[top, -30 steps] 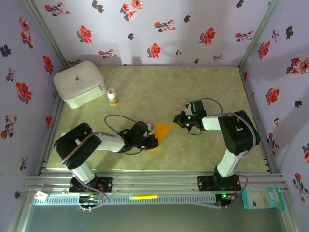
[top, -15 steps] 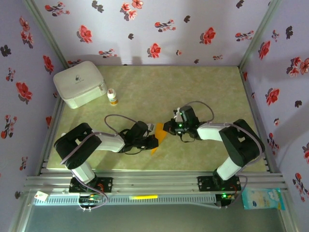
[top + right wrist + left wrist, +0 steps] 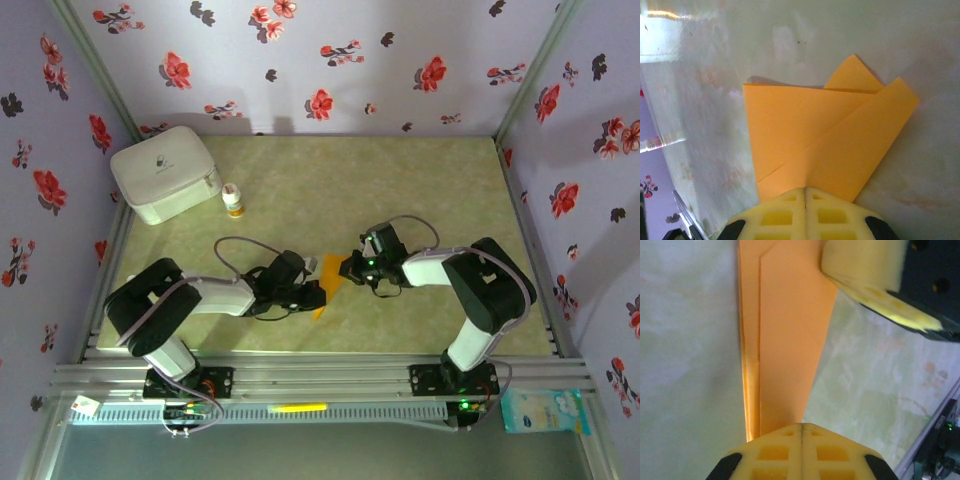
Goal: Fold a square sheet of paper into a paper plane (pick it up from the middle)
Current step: Perform the fifth fold on the wing at the bottom-center of the table.
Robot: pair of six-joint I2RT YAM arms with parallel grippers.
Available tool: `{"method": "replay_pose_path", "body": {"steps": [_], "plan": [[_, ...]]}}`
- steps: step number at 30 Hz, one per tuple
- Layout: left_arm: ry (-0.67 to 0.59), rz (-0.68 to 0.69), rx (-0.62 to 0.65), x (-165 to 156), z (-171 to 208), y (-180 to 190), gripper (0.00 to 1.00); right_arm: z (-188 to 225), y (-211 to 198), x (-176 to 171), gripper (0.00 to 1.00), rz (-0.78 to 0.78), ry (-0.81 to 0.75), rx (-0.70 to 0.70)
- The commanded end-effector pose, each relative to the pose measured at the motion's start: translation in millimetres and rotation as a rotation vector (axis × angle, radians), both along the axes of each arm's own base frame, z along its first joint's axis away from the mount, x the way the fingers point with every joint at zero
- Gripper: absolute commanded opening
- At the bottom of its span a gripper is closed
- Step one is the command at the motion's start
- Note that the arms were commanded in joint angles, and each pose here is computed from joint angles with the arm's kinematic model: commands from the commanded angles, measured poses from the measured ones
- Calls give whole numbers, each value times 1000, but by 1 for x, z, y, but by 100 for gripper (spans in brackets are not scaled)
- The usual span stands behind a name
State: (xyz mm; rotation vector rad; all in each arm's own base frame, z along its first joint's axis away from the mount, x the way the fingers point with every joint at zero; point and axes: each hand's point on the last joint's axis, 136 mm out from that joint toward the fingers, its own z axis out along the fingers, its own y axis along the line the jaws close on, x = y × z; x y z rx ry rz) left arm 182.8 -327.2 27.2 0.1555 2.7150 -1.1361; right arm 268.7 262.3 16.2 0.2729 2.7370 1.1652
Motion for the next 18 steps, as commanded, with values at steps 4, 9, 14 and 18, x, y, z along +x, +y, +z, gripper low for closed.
{"method": "replay_pose_path", "body": {"steps": [4,9,14,18], "plan": [[92,-113,86,-46,-17,27,2,-28,-25,-6,0,-49,59,-141],[25,-65,92,-44,1,42,2,-25,-23,-5,0,-47,54,-131],[-90,-33,38,-21,42,31,3,-26,-22,-5,0,-48,60,-130],[-108,-53,-10,-9,54,10,4,-27,-22,-5,0,-46,61,-131]]}}
